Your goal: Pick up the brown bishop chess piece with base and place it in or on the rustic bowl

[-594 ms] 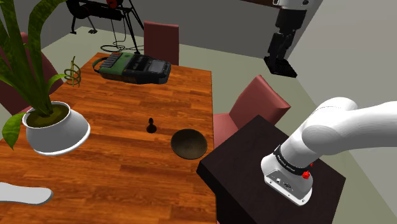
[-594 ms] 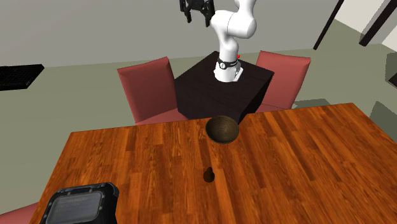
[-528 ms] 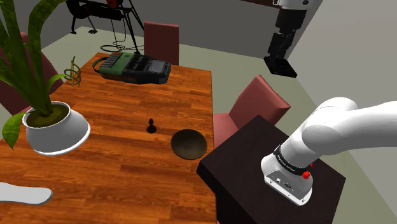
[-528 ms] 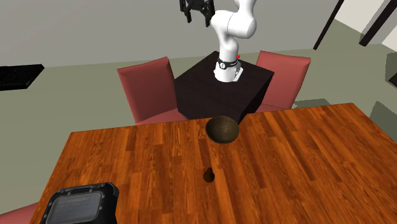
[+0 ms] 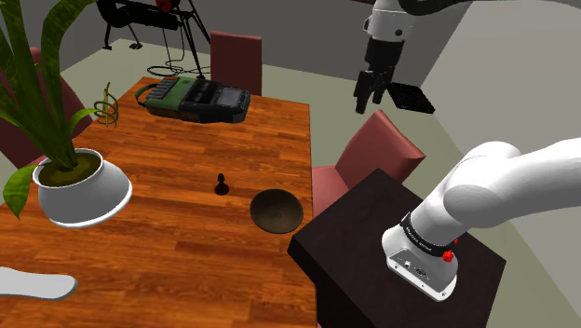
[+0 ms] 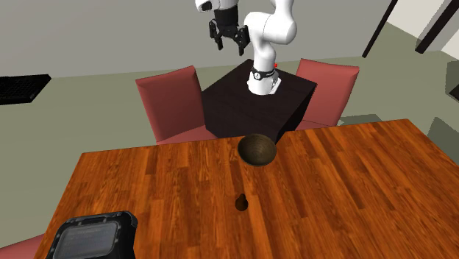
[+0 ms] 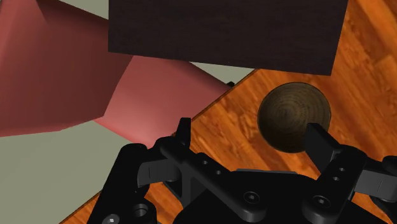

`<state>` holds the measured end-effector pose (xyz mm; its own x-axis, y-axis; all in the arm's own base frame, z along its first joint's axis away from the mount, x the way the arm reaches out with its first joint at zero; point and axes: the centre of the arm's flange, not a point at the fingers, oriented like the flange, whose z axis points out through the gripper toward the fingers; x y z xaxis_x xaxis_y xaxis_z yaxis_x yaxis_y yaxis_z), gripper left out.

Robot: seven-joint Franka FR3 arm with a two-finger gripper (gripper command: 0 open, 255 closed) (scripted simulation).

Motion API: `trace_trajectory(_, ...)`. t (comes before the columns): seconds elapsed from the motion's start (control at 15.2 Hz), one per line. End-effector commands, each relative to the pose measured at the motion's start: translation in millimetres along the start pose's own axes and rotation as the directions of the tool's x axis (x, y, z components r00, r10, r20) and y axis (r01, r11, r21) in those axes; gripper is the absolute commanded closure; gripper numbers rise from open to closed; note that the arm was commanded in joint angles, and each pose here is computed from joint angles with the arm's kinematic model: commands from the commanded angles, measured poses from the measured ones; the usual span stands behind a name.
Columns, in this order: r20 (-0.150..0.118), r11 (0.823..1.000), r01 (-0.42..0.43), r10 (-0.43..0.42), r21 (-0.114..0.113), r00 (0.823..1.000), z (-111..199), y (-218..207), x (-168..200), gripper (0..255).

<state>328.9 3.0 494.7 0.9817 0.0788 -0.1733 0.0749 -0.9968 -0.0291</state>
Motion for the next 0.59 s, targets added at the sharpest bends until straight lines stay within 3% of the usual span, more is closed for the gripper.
trace_trajectory(0.0, -0.007, 1.0, -0.002, 0.002, 0.003, 1.0, 18, -14, 18, 0)
trace_trajectory(0.53, -0.026, 1.0, -0.006, 0.007, 0.016, 1.0, 80, -59, 87, 0)
